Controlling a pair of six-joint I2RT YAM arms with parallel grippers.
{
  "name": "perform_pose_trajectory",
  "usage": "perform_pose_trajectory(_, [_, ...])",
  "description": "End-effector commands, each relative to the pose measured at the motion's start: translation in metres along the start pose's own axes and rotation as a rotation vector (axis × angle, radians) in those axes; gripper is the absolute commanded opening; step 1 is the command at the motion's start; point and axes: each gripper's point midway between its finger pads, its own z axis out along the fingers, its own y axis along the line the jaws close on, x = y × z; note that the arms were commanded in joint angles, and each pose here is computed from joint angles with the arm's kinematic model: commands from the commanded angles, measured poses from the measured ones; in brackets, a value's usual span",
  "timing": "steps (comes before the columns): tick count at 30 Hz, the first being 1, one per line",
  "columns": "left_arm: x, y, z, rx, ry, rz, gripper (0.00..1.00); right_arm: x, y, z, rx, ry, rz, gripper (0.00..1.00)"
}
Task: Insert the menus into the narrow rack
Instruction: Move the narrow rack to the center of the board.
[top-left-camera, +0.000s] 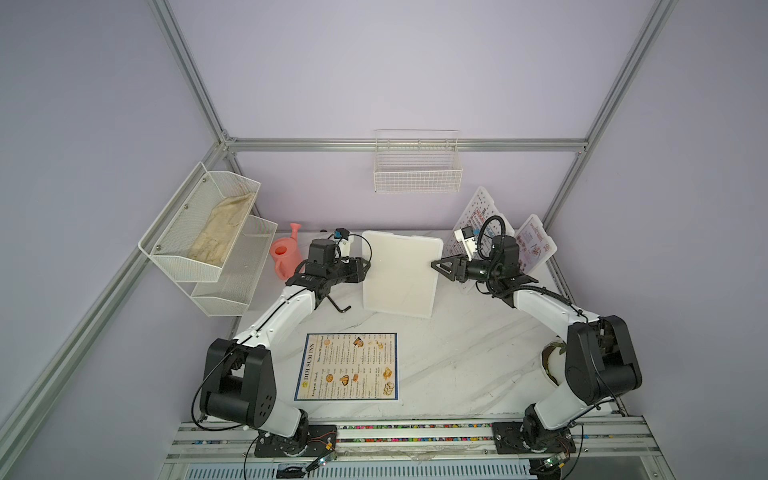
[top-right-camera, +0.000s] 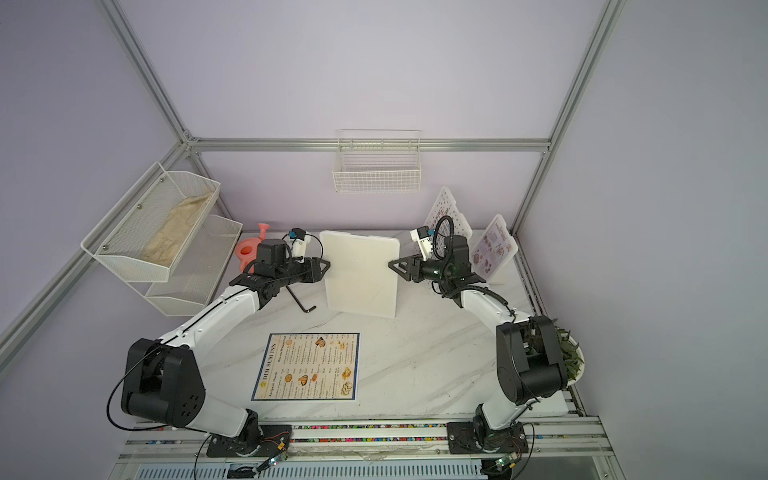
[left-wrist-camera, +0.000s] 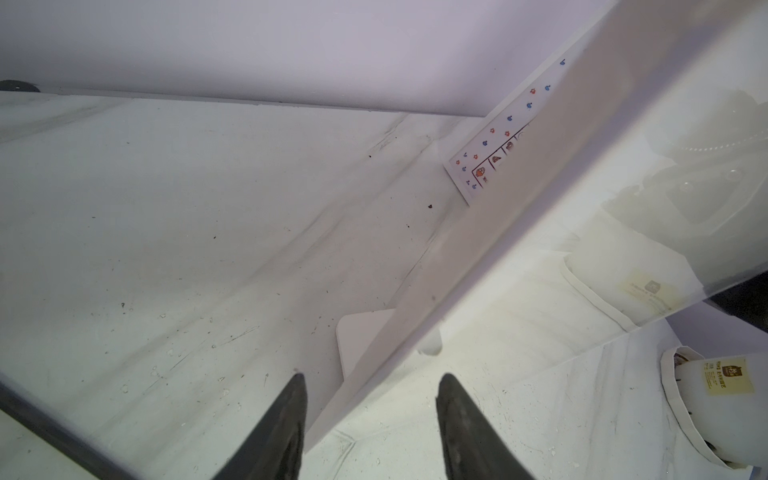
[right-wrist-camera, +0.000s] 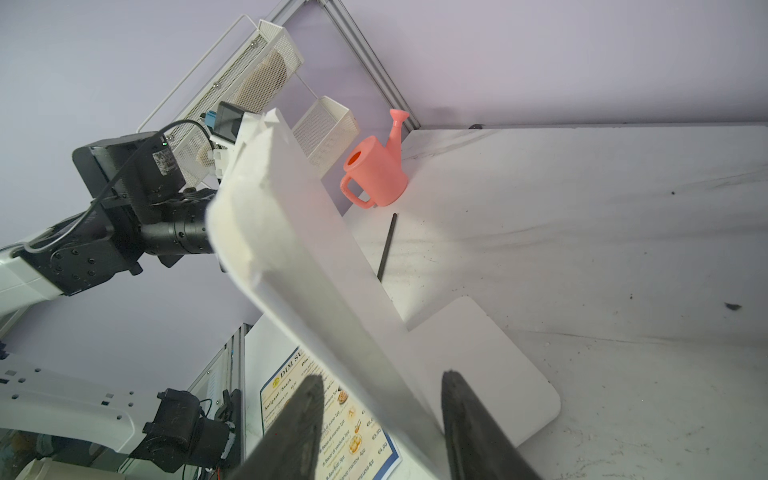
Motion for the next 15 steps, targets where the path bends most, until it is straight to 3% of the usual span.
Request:
perform_pose_trajectory(1, [-0.012, -0.001, -0.020, -0.018, -0.073, -0.021, 0.60, -0.010, 0.016, -0.007, 0.024, -0.037, -0.037, 0.53])
perform_pose_trajectory(5, [-0.011, 0.014, -0.053, -0.146, -0.120, -0.083, 0.78, -0.010, -0.002, -0.024, 0.273, -0.102, -0.011, 0.68])
perform_pose_trajectory(10, [0.017, 0.041, -0.094, -0.336, -0.103, -0.167, 0.90, 0.003, 0.000, -0.043, 0.403, -0.151, 0.046, 0.95])
perform_pose_trajectory(15, [0.058, 0.059, -0.126, -0.458, -0.066, -0.232, 1.00, 0.047, 0.018, -0.038, 0.437, -0.101, 0.100, 0.97])
